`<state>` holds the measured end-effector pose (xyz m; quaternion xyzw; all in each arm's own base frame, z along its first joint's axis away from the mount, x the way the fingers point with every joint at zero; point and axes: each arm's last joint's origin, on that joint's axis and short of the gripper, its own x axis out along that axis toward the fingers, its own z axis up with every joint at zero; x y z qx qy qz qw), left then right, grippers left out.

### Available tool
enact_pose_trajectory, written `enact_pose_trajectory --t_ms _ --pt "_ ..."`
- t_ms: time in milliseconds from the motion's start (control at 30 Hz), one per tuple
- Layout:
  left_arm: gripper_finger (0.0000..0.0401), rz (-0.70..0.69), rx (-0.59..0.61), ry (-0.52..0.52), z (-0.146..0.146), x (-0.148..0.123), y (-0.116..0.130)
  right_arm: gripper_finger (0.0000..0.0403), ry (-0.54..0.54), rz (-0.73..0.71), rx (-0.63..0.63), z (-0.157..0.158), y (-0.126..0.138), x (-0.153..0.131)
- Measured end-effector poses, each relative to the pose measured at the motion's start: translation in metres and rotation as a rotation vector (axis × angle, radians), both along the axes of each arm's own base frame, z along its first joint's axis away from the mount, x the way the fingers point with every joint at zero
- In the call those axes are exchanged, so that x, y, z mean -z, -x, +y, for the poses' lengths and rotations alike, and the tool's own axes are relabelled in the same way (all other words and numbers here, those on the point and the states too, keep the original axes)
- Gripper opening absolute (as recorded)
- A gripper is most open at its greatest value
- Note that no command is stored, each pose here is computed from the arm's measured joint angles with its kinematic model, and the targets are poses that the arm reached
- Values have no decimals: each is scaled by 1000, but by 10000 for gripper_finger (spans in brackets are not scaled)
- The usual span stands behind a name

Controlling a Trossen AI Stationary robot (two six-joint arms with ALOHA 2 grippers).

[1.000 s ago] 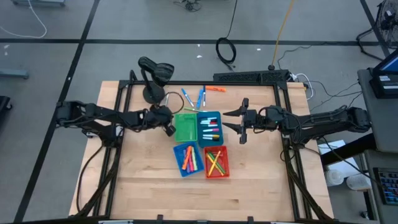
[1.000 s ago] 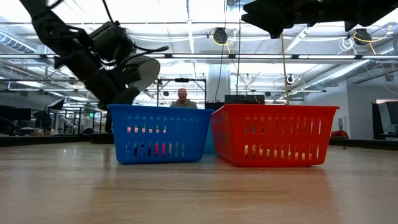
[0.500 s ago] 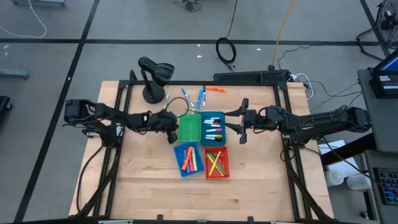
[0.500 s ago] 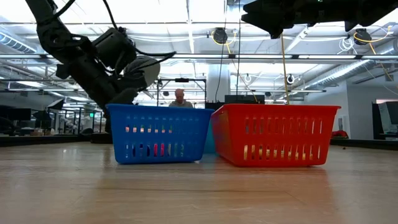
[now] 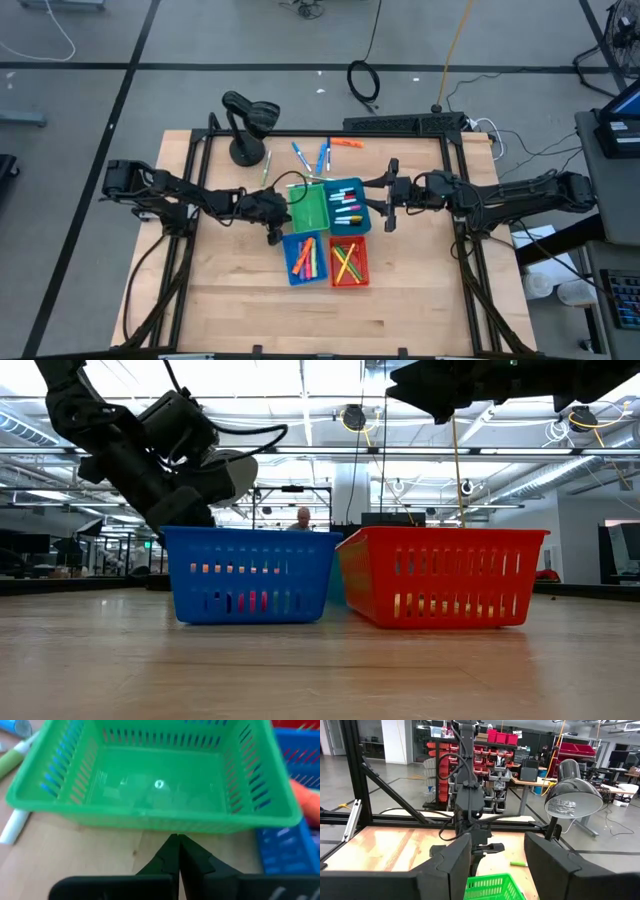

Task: Pick & Place Markers
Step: Adjust the bins

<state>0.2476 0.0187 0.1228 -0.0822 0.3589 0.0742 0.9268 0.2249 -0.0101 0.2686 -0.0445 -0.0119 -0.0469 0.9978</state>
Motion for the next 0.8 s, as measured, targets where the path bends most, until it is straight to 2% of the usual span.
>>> enact_pose_trajectory --t_ms 367,633,800 --pt "4 98 -120 -81 19 3 10 171 -28 15 0 0 -3 4" --pt "5 -31 -170 -184 42 -27 17 171 -28 32 16 -3 -7 9" --pt "3 -92 -193 -258 67 -52 11 171 -41 30 38 -8 -10 11"
